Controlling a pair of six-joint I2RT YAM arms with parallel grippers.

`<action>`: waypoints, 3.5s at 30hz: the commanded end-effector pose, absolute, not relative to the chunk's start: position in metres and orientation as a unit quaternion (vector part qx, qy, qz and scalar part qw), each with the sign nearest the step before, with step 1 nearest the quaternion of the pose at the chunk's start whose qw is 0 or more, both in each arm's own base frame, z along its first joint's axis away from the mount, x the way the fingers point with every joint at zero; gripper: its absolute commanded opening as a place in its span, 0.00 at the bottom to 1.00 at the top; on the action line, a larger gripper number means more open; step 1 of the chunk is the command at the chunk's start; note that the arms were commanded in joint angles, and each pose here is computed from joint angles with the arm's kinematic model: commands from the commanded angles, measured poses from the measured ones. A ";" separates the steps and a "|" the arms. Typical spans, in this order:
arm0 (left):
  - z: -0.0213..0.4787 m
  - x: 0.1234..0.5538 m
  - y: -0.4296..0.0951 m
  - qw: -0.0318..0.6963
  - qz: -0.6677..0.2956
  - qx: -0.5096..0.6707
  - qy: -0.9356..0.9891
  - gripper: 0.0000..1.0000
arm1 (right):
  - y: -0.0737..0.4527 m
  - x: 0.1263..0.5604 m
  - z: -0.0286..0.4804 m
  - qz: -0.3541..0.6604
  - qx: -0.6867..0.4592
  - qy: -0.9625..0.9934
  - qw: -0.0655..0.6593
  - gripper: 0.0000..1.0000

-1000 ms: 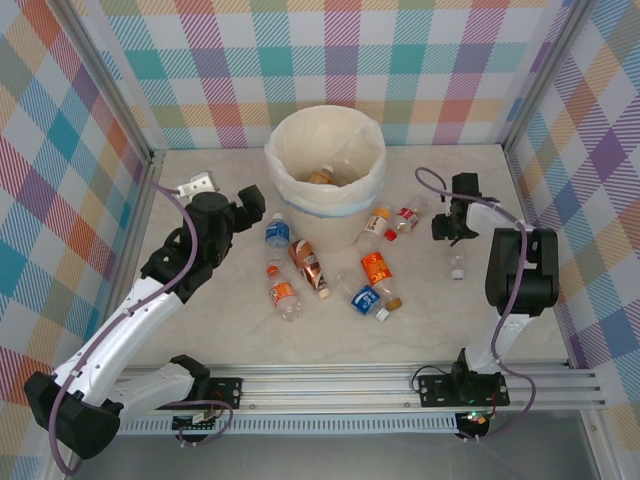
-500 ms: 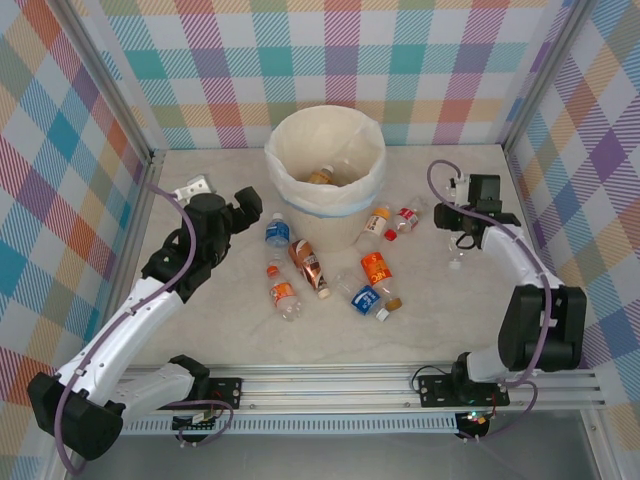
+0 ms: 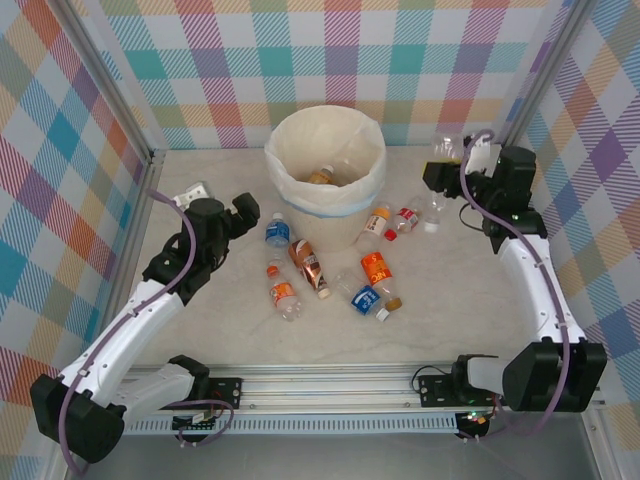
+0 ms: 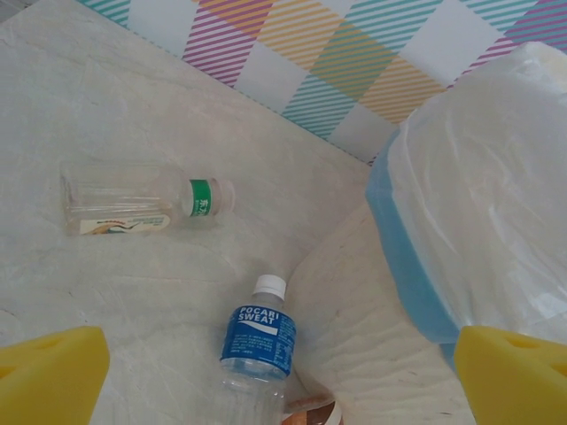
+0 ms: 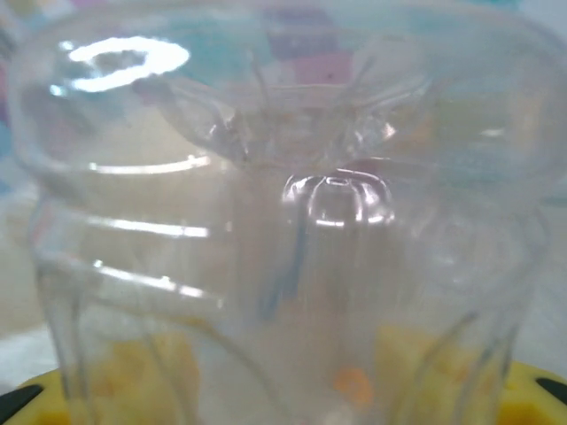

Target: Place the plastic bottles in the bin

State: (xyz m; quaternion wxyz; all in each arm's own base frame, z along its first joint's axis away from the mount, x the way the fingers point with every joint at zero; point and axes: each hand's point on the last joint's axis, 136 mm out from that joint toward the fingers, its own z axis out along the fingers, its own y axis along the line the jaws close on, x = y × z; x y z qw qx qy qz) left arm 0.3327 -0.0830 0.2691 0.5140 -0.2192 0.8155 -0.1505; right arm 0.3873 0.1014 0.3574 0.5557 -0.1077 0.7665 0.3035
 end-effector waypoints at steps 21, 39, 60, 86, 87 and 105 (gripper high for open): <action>0.238 0.307 -0.066 0.480 -0.165 -0.262 0.821 1.00 | 0.256 0.448 0.468 0.374 -0.221 0.679 0.592 0.55; 0.228 0.309 -0.069 0.463 -0.170 -0.262 0.830 1.00 | 0.269 0.483 0.361 0.228 -0.264 0.793 0.500 0.68; 0.175 0.329 -0.093 0.365 -0.166 -0.255 0.880 1.00 | 0.229 0.396 0.406 0.257 -0.201 0.756 0.568 0.96; 0.107 0.282 -0.180 0.238 -0.216 -0.148 0.935 1.00 | 0.097 0.343 0.315 0.083 0.025 0.773 0.629 1.00; 0.104 0.280 -0.182 0.238 -0.212 -0.144 0.937 1.00 | 0.097 0.342 0.314 0.082 0.023 0.773 0.628 1.00; 0.044 0.232 -0.190 0.137 -0.128 -0.152 0.970 0.95 | 0.094 0.335 0.309 0.085 0.026 0.780 0.620 1.00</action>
